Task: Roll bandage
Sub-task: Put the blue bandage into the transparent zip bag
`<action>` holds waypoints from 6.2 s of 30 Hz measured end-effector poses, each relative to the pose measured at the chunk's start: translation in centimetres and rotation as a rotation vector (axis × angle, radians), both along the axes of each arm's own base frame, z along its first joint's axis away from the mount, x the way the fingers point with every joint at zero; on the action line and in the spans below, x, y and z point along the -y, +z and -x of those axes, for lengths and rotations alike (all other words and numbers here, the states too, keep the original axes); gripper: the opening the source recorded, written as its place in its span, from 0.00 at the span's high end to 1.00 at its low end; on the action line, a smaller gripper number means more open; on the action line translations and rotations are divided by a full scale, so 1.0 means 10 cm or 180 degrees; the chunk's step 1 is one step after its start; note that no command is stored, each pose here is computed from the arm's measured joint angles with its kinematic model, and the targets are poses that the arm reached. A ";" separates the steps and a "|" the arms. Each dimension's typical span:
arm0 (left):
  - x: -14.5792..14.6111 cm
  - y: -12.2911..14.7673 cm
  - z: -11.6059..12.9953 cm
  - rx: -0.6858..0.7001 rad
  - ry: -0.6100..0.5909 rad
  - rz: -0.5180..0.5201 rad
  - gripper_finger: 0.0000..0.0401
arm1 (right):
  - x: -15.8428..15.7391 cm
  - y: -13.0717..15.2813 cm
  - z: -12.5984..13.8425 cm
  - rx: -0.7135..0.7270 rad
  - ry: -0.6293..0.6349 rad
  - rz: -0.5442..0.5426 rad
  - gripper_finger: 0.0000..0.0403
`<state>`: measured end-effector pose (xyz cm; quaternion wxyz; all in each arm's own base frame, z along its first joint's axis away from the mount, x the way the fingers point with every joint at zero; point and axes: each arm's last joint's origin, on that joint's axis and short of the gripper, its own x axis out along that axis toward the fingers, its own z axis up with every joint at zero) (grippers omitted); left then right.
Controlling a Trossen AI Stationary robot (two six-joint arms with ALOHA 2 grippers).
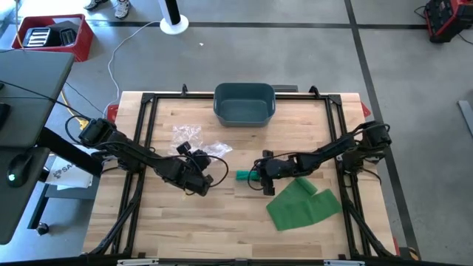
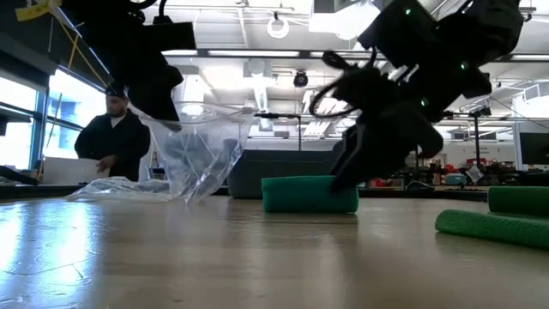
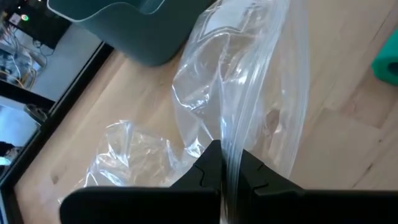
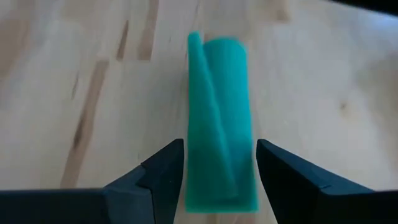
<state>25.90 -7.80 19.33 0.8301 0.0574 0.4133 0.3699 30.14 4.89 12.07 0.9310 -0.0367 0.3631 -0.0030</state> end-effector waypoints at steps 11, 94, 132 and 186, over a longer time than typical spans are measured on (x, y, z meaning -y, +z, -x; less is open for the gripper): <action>0.02 0.00 -0.04 0.0113 -0.0025 0.0094 1.00 | -0.05 -0.12 -0.03 -0.0012 -0.0127 -0.0189 0.78; 0.04 0.30 -0.51 0.1276 -0.0586 0.0027 1.00 | 0.10 1.42 -0.61 0.0466 -0.0924 -0.0547 0.97; 0.01 0.31 -0.51 0.1387 -0.0426 0.0006 1.00 | 0.14 1.42 -0.57 0.0454 -0.1442 -0.0079 0.97; -0.16 0.51 -0.50 0.1751 -0.0514 0.0875 1.00 | 0.33 1.33 -0.67 0.0503 -0.1666 -0.0578 0.96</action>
